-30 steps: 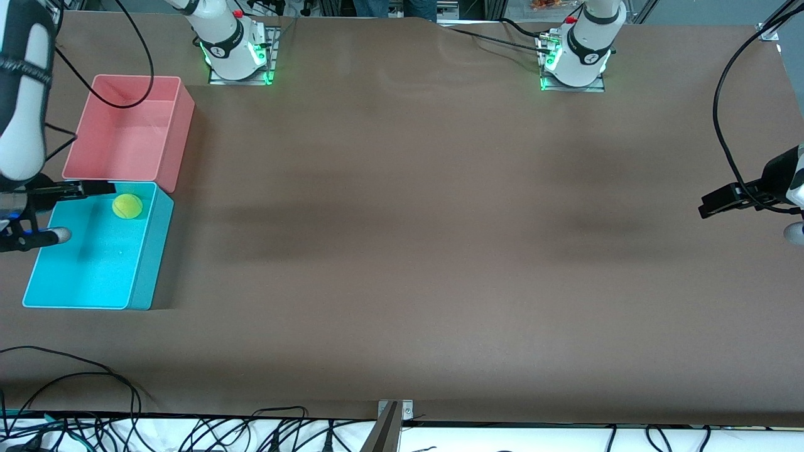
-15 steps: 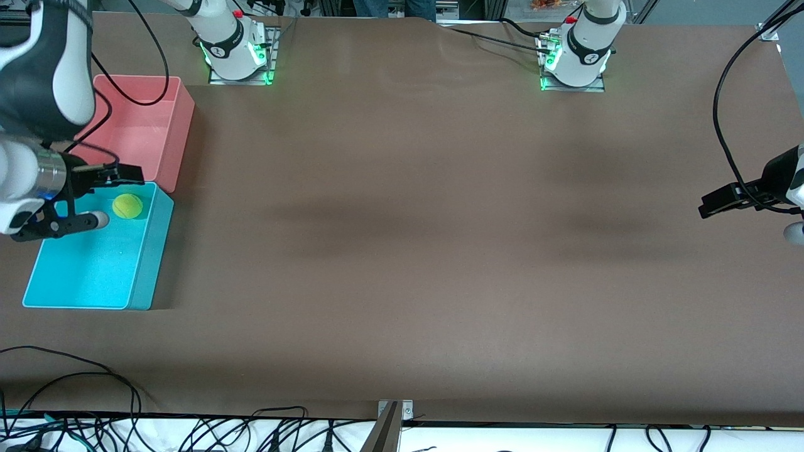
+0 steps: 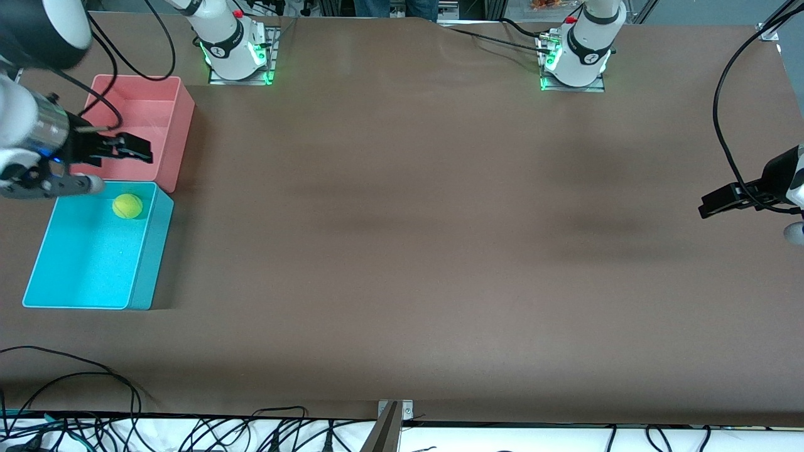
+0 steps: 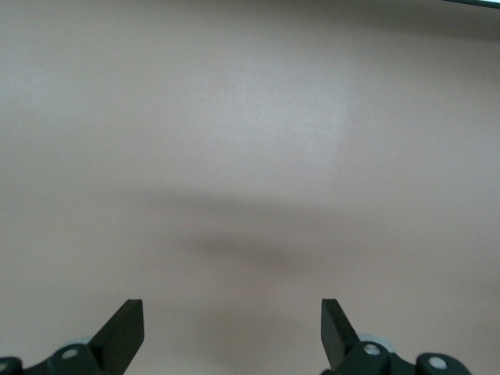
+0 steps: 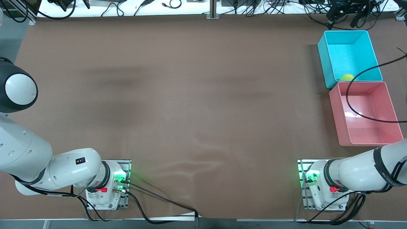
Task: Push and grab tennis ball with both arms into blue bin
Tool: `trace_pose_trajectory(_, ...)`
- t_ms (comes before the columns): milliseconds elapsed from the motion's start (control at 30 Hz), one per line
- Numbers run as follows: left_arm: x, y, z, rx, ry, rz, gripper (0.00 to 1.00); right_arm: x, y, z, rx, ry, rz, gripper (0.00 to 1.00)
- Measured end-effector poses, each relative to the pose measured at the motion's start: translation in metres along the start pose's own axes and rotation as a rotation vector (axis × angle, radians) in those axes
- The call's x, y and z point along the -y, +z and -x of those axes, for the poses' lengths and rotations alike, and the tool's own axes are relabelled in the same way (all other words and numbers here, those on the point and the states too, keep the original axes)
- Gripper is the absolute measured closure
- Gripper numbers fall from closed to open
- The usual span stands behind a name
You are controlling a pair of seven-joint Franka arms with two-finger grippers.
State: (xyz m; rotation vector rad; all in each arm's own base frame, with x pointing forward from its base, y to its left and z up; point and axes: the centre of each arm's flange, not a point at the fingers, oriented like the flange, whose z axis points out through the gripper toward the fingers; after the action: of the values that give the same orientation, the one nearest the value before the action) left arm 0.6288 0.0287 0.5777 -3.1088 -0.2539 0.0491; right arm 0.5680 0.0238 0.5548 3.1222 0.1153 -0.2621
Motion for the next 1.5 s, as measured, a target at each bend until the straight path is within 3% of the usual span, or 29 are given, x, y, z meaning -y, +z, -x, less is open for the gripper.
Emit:
trace_pose_trajectory(134, 0.000, 0.000, 0.000, 0.000, 0.000, 0.000, 0.00, -0.030, -0.008, 0.016, -0.095, 0.048, -0.013, 0.00)
trace_pose_trajectory(267, 0.000, 0.000, 0.000, 0.000, 0.000, 0.000, 0.00, -0.044, -0.014, 0.034, -0.120, 0.066, -0.019, 0.00)
trace_pose_trajectory(568, 0.000, 0.000, 0.000, 0.000, 0.000, 0.000, 0.00, -0.032, -0.031, 0.062, -0.097, 0.051, -0.019, 0.00)
trace_pose_trajectory(768, 0.000, 0.000, 0.000, 0.000, 0.000, 0.000, 0.00, -0.031, -0.033, 0.056, -0.071, 0.051, -0.015, 0.00)
trace_pose_trajectory(1502, 0.000, 0.000, 0.000, 0.000, 0.000, 0.000, 0.00, -0.038, -0.029, 0.040, -0.061, 0.058, -0.020, 0.00)
